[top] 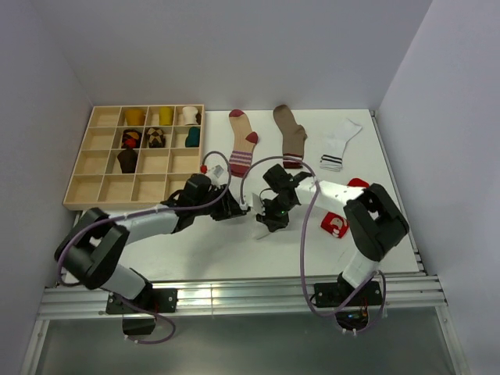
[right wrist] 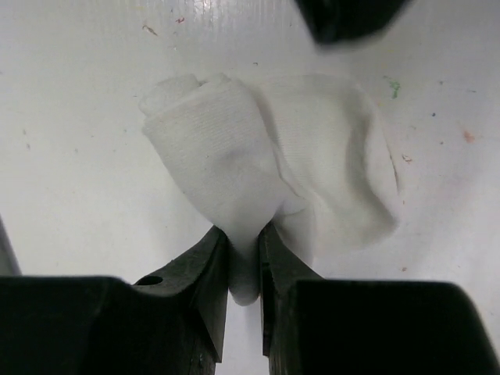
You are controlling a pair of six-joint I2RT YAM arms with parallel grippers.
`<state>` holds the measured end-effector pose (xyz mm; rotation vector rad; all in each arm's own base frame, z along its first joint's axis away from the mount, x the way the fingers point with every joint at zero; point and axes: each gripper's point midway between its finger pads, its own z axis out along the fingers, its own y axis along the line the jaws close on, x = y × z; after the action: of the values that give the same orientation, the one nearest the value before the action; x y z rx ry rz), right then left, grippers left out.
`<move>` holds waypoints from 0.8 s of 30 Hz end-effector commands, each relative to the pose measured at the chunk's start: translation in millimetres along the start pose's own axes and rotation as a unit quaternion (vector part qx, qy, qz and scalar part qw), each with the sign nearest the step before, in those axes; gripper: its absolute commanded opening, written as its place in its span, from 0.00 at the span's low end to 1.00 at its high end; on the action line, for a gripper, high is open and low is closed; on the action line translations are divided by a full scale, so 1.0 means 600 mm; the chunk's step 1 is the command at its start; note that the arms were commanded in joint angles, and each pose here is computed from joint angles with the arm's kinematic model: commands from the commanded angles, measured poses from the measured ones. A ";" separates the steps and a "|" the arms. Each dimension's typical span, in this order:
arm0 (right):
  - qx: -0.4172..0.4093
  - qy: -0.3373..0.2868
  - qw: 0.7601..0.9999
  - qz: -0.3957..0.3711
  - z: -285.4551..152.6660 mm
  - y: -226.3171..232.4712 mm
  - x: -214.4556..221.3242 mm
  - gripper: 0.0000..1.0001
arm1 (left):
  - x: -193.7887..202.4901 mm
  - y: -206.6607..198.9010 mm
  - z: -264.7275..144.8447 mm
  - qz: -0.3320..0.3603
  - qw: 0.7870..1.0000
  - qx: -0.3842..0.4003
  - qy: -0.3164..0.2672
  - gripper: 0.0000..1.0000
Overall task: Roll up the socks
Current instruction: Roll the sock at the center of the board.
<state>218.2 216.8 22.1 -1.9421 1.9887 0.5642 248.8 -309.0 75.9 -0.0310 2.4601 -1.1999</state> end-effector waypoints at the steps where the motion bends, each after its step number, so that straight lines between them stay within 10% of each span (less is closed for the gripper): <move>1: -0.097 0.025 0.994 0.047 -0.005 0.046 0.024 0.12 | -0.056 -0.011 -0.042 0.017 0.993 0.000 -0.114 0.35; 10: -0.227 0.020 0.968 0.107 -0.019 0.022 0.002 0.11 | -0.071 -0.028 -0.135 0.124 0.961 -0.017 -0.246 0.44; 24: -0.266 0.037 0.951 0.152 0.001 -0.015 -0.005 0.11 | 0.012 -0.088 -0.019 0.351 0.924 -0.033 -0.149 0.50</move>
<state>226.2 222.9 26.4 -1.9426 2.3744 1.2461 216.6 -320.3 101.0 0.5025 2.0641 -0.7453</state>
